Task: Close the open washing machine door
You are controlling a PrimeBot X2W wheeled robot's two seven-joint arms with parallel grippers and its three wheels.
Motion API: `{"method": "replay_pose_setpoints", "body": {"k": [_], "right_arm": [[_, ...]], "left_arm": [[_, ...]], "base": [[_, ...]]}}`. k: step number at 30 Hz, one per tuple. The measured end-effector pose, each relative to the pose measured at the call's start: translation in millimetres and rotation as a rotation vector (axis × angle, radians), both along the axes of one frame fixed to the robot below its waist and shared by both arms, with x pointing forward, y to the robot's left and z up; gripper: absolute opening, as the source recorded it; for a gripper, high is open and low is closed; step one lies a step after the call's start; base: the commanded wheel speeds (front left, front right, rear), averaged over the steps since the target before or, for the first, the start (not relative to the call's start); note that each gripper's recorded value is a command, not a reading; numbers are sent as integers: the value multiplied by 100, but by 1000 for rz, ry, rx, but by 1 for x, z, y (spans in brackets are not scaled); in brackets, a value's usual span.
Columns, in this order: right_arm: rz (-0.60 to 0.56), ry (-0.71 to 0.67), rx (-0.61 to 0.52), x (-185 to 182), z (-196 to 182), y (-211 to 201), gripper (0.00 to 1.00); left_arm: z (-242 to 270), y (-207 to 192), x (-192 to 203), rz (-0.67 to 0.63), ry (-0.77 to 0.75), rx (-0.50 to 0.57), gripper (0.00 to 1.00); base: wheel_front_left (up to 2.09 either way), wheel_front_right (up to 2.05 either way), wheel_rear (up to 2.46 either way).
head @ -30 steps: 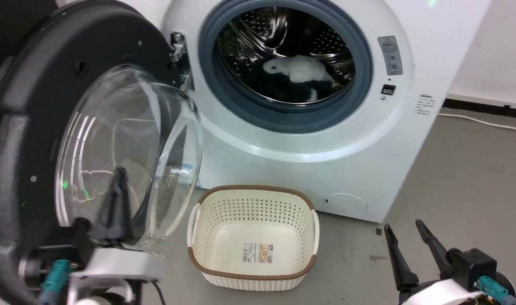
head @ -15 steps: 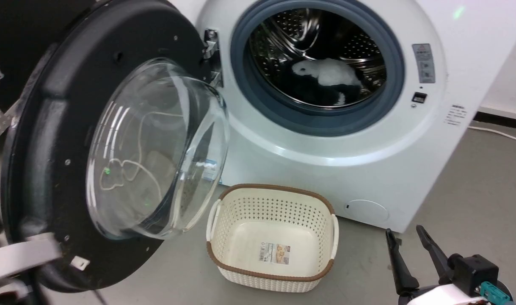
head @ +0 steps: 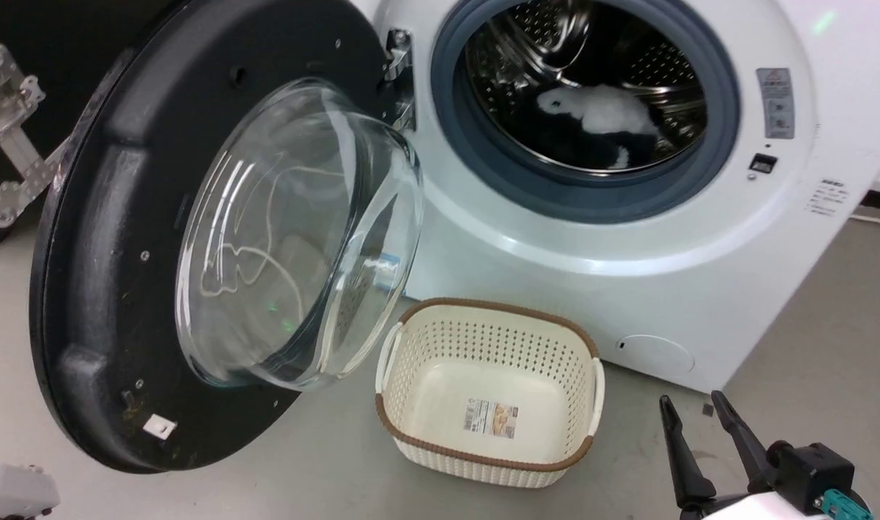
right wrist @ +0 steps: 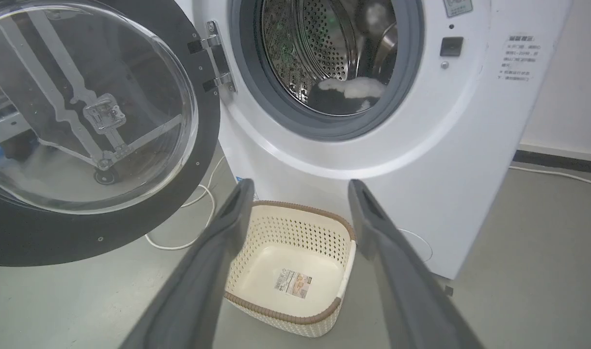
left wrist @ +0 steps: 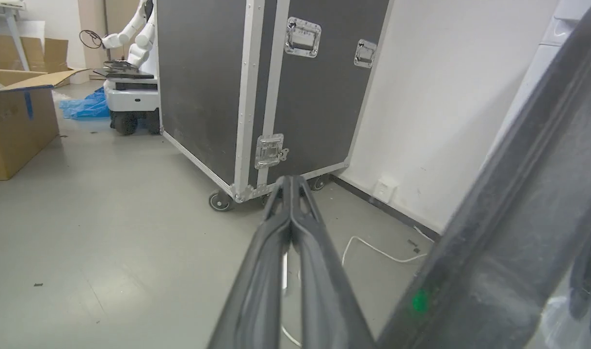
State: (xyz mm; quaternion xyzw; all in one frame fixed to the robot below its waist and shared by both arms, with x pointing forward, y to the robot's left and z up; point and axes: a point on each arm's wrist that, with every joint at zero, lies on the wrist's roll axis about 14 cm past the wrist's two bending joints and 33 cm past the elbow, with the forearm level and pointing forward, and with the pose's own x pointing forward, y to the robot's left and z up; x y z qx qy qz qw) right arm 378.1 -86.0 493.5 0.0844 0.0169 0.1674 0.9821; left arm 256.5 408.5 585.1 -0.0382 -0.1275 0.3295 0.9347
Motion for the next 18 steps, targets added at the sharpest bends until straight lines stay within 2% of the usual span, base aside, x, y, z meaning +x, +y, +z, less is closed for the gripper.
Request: {"method": "replay_pose_setpoints", "body": {"k": [6, 13, 18], "right_arm": [[10, 25, 12, 3, -10, 4, 100], [15, 52, 27, 7, -21, 7, 100], [23, 68, 40, 10, -28, 11, 100]], "left_arm": [[-28, 8, 13, -51, 133, -23, 0], [-42, 4, 39, -127, 192, -44, 0], [-57, -2, 52, -186, 232, -112, 0]], "base": [[0, 0, 0], [0, 0, 0], [0, 0, 0]]}}
